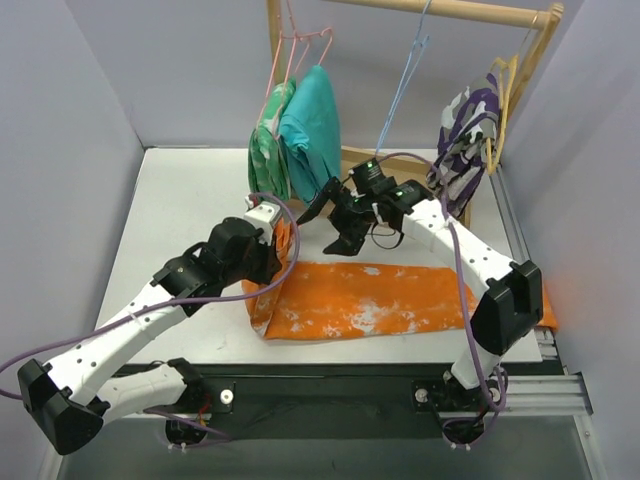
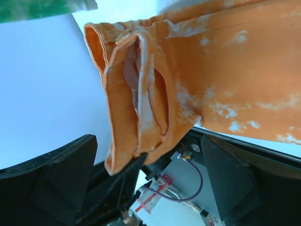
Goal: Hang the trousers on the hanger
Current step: Fold the trousers at the center of the board.
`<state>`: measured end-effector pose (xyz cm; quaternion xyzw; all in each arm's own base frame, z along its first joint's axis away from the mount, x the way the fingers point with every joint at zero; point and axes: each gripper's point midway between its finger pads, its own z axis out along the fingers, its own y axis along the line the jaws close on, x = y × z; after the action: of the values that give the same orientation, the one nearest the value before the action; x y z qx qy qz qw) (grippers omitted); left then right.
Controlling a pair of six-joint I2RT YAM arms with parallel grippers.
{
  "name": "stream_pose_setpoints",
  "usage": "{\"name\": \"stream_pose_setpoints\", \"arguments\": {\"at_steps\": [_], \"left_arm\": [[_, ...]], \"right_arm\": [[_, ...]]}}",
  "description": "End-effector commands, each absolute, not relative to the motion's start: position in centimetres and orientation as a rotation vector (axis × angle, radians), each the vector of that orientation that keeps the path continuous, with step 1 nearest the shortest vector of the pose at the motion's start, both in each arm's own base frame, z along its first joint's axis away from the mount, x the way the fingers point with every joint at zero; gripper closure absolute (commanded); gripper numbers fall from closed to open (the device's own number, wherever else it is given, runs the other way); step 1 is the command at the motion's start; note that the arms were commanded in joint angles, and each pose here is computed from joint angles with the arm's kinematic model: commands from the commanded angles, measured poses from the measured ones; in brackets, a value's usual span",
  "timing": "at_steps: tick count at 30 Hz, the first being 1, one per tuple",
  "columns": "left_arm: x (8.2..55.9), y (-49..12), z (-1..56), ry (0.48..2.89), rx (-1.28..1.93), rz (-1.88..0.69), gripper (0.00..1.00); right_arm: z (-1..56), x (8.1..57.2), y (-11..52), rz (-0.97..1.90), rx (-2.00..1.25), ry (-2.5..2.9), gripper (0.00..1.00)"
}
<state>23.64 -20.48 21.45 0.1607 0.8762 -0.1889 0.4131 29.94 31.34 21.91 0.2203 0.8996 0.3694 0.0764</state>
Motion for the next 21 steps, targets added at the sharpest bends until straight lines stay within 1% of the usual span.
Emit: {"name": "stream_pose_setpoints", "arguments": {"at_steps": [1,8,11,12,17,19,21], "left_arm": [[23.5,-23.0,24.9,2.102,0.413,-0.583,1.00],[22.6,-25.0,25.3,2.071,0.471,-0.645,1.00],[22.4,-25.7,25.5,2.057,0.487,-0.674,1.00],[22.3,-25.8,25.5,2.056,0.493,-0.683,1.00],[22.1,-26.7,25.6,2.037,0.522,-0.731,1.00],[21.9,-27.3,25.9,2.020,0.542,-0.771,1.00],[21.7,-27.8,25.8,2.014,0.562,-0.798,0.99]], "right_arm": [[22.2,28.7,34.6,1.178,0.648,2.746,0.00],[20.0,27.0,37.3,1.162,0.588,2.844,0.00],[19.6,26.2,38.5,1.176,0.504,2.878,0.01],[19.9,26.1,38.9,1.192,0.481,2.878,0.03],[19.9,25.1,39.3,1.201,0.358,2.895,0.09],[19.8,24.9,39.1,1.199,0.343,2.899,0.15],[19.8,24.6,39.1,1.204,0.306,2.905,0.26]]}}
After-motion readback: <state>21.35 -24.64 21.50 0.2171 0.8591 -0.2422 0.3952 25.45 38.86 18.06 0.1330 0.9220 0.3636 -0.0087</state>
